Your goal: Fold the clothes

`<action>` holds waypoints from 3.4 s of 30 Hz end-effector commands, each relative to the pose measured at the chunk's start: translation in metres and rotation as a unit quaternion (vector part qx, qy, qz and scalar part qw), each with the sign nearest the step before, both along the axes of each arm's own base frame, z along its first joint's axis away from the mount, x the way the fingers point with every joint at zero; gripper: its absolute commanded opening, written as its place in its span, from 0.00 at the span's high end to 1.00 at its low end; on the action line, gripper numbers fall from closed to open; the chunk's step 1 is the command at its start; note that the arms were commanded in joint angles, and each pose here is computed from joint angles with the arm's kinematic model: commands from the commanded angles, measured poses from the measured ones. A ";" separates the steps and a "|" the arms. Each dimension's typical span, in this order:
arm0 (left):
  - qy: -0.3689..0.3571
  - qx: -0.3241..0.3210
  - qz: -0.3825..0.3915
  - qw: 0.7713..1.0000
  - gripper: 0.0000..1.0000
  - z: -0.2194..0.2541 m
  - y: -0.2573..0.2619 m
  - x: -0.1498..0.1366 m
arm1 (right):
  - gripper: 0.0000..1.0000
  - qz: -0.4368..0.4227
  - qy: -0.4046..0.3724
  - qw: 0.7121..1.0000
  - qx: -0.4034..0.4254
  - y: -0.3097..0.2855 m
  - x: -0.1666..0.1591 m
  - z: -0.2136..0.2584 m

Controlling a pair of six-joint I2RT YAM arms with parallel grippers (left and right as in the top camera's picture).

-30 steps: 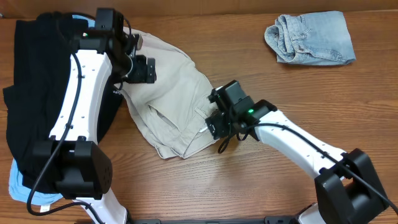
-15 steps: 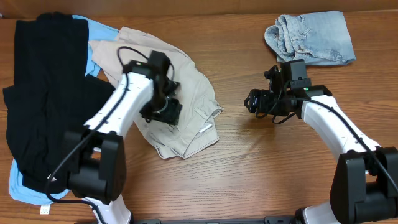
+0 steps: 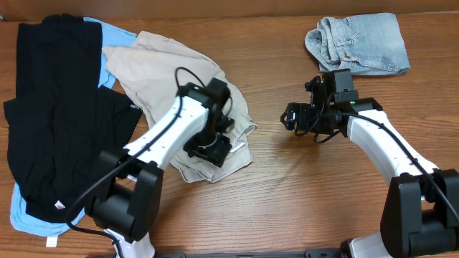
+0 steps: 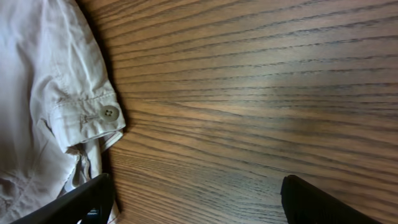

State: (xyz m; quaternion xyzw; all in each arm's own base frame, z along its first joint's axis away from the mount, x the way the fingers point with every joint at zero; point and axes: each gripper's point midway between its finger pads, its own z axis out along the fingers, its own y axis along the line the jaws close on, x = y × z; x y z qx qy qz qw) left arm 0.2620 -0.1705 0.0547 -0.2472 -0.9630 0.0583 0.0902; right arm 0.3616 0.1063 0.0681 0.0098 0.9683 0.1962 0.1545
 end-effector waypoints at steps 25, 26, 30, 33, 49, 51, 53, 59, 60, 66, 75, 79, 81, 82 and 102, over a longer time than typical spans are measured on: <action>-0.029 0.097 -0.078 0.992 0.90 -0.035 0.025 -0.022 | 0.10 -0.063 -0.002 0.998 0.013 -0.046 0.015 0.008; -0.036 0.105 -0.071 0.991 0.96 -0.035 0.027 -0.020 | 0.11 -0.063 -0.002 0.998 0.013 -0.046 0.015 0.008; -0.059 0.118 -0.046 0.990 0.96 -0.033 0.028 -0.009 | 0.14 -0.062 0.003 0.998 0.017 -0.044 0.013 0.007; -0.080 0.113 -0.009 0.990 0.96 -0.009 0.024 0.013 | 0.15 -0.054 0.013 0.997 0.048 -0.036 0.008 0.011; -0.429 -0.148 0.078 0.888 0.96 0.283 -0.050 0.166 | 0.18 0.027 -0.004 0.982 0.188 0.021 0.005 0.042; -0.453 -0.164 0.080 0.872 0.96 0.301 -0.053 0.171 | 0.18 0.051 -0.015 0.979 0.196 0.037 0.005 0.047; -0.473 -0.176 0.082 0.859 0.96 0.315 -0.055 0.176 | 0.18 0.080 -0.030 0.975 0.206 0.056 0.004 0.053; -0.497 -0.175 0.089 0.845 0.96 0.327 -0.053 0.184 | 0.15 0.135 -0.086 0.958 0.238 0.110 0.008 0.079; -0.499 -0.172 0.090 0.844 0.96 0.327 -0.052 0.184 | 0.13 0.141 -0.096 0.956 0.239 0.114 0.009 0.083; -0.512 -0.173 0.083 0.837 0.96 0.333 -0.052 0.188 | 0.09 0.056 -0.110 0.981 0.150 0.099 0.031 0.064; -0.520 -0.166 0.084 0.834 0.96 0.336 -0.049 0.189 | 0.08 -0.038 -0.092 0.987 0.124 0.073 0.047 0.052; -0.526 -0.171 0.084 0.829 0.96 0.343 -0.049 0.189 | 0.09 -0.062 -0.063 0.987 0.133 0.077 0.051 0.031; -0.531 -0.174 0.085 0.825 0.96 0.349 -0.049 0.188 | 0.09 -0.069 -0.046 0.986 0.144 0.081 0.052 0.021; -0.536 -0.176 0.085 0.822 0.96 0.354 -0.048 0.188 | 0.12 -0.063 -0.038 0.985 0.156 0.087 0.051 0.018; -0.675 -0.151 0.141 0.708 0.96 0.483 0.030 0.172 | 0.96 -0.099 0.042 0.984 0.140 0.097 0.022 -0.001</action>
